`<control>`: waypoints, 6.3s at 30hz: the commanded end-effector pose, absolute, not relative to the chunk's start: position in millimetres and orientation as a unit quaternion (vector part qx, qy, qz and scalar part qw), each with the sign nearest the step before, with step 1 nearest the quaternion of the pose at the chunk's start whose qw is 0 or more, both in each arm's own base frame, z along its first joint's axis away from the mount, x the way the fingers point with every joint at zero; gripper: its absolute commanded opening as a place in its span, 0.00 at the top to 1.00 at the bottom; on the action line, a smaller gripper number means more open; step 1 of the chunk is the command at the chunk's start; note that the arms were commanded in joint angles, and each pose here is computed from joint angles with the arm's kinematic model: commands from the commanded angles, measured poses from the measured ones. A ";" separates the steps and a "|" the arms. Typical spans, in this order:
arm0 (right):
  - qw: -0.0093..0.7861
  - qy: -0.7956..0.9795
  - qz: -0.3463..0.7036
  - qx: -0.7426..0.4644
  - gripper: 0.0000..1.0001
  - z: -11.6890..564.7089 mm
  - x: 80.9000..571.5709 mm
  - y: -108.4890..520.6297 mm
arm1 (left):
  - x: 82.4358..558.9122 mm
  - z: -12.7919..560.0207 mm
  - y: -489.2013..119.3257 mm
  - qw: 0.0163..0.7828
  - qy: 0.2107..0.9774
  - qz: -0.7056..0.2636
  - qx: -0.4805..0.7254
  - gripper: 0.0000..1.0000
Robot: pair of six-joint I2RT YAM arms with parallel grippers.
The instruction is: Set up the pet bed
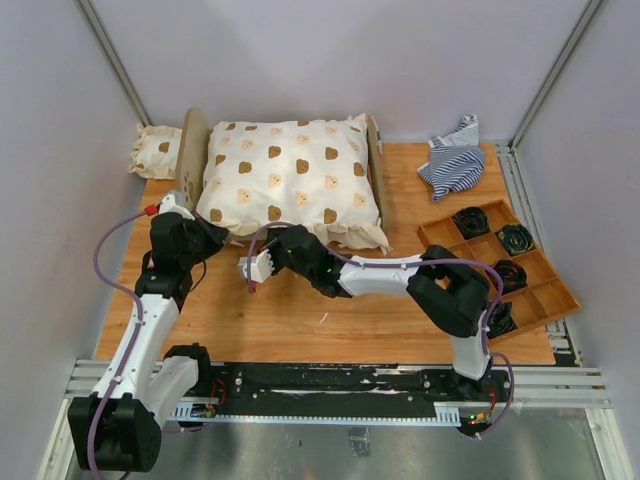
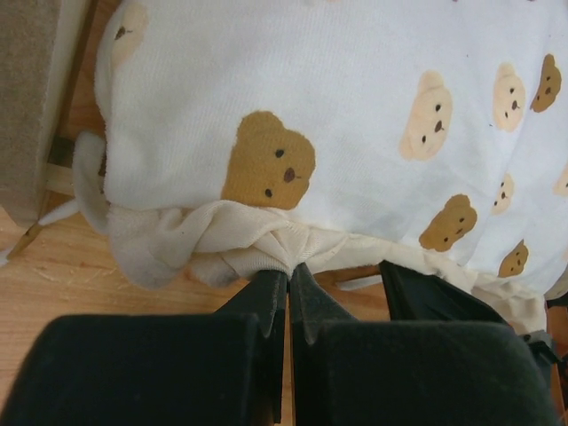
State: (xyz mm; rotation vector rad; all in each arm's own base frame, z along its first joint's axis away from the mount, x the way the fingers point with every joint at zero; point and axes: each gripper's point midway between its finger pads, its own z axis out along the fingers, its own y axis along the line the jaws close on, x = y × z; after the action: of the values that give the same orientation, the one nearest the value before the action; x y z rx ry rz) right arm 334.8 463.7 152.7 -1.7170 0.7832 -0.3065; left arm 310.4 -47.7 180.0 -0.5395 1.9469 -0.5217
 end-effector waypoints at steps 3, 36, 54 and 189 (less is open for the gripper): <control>0.608 0.330 -0.094 -0.716 1.00 204.3 320.7 452.2 | 317.1 190.6 -39.1 0.522 0.797 -0.206 -0.225 1.00; 0.623 0.346 0.122 -0.691 0.58 192.9 260.3 507.9 | 308.8 246.5 14.1 0.560 0.772 -0.084 -0.288 0.38; 0.677 0.310 -0.079 -0.662 0.87 183.5 335.6 574.7 | 319.9 249.8 10.1 0.553 0.771 -0.111 -0.296 0.35; 0.408 0.909 -0.061 -0.054 0.99 161.5 394.1 146.2 | 406.3 256.3 -1.7 0.660 0.738 -0.118 -0.081 0.63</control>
State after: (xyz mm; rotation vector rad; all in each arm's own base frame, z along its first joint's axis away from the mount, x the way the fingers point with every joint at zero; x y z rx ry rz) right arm 429.1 165.0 158.8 -0.1734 2.2528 -0.1526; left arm 395.0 37.2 233.7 -0.3030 1.7156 -0.0599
